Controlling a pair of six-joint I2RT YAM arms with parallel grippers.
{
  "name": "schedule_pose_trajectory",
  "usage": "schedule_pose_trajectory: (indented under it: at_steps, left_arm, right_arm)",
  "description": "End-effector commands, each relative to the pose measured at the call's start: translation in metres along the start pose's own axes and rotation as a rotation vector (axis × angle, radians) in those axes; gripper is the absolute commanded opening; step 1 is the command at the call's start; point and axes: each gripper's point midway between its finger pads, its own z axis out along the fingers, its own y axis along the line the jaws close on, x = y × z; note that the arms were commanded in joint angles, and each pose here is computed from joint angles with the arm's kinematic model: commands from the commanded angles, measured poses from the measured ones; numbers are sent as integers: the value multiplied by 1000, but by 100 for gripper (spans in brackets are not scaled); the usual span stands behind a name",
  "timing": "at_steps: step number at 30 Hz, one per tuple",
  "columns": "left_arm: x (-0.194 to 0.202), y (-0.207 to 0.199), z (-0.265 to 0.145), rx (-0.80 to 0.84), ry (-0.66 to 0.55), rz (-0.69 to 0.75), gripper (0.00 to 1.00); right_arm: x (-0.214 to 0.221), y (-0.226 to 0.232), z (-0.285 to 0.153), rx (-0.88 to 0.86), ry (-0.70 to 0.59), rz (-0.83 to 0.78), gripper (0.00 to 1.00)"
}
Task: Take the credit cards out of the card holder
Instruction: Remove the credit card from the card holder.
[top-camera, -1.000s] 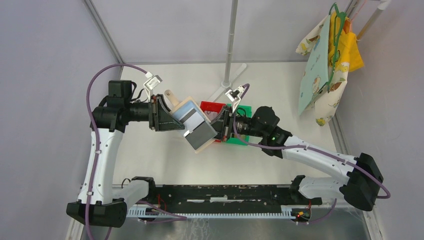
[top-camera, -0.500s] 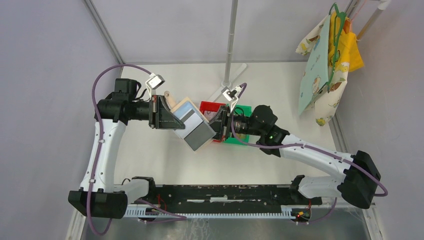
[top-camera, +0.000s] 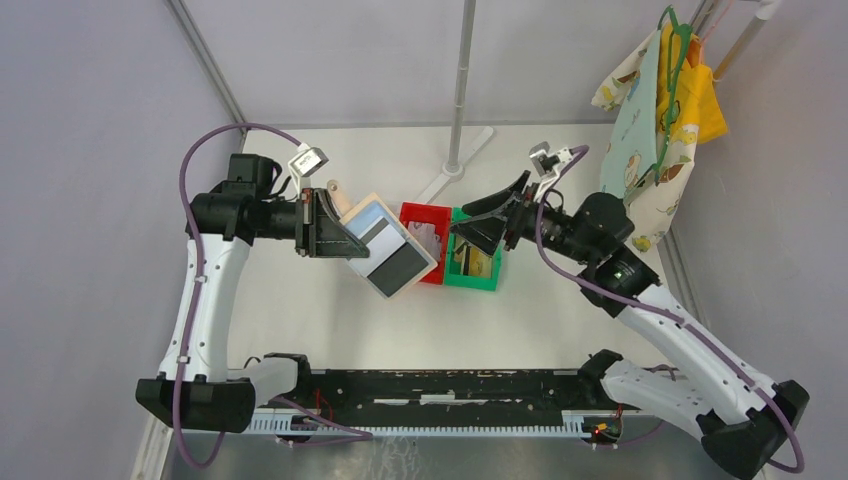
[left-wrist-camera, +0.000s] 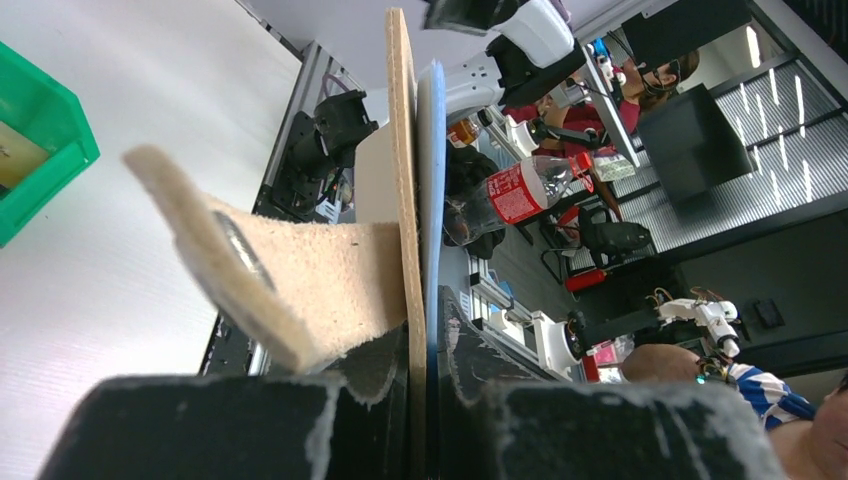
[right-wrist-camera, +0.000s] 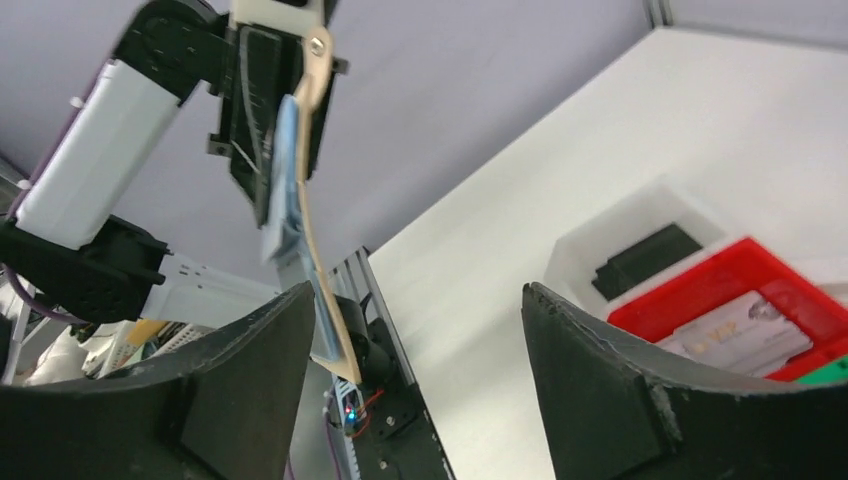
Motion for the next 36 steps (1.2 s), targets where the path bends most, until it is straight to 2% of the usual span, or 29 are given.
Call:
schedule_pose_trajectory:
  at_steps: [1, 5, 8, 11, 19, 26, 27, 28, 30, 31, 33, 36]
  left_arm:
    - [-5, -19, -1, 39, -12, 106, 6]
    - [-4, -19, -1, 40, -12, 112, 6]
    - [-2, -18, -1, 37, -11, 107, 6]
    - [0, -19, -1, 37, -12, 110, 6]
    - [4, -22, -1, 26, -11, 154, 7]
    - [9, -23, -1, 4, -8, 203, 9]
    - [9, -23, -1, 2, -8, 203, 11]
    - [9, -22, -1, 0, -7, 197, 18]
    - [10, -19, -1, -3, -6, 188, 47]
    - [10, -18, -1, -6, -5, 186, 53]
    - [9, -19, -1, -12, -4, 188, 60]
    - [6, -20, -1, -10, -5, 192, 62]
  right_arm:
    - [-28, 23, -6, -35, -46, -82, 84]
    - [-22, 45, 8, -206, -22, -23, 92]
    - [-19, 67, 23, -284, -12, -37, 93]
    - [-12, 82, 41, -326, 24, -41, 89]
    - [-4, 100, 63, -410, 37, 20, 69]
    - [2, 107, 70, -434, 55, 45, 27]
    - [2, 107, 70, -436, 55, 44, 22]
    - [2, 108, 71, -437, 58, 46, 17]
    - [3, 108, 70, -437, 60, 44, 7]
    - [4, 107, 70, -434, 65, 43, 3]
    - [7, 106, 70, -433, 75, 38, 0]
    - [11, 105, 70, -433, 89, 36, 0]
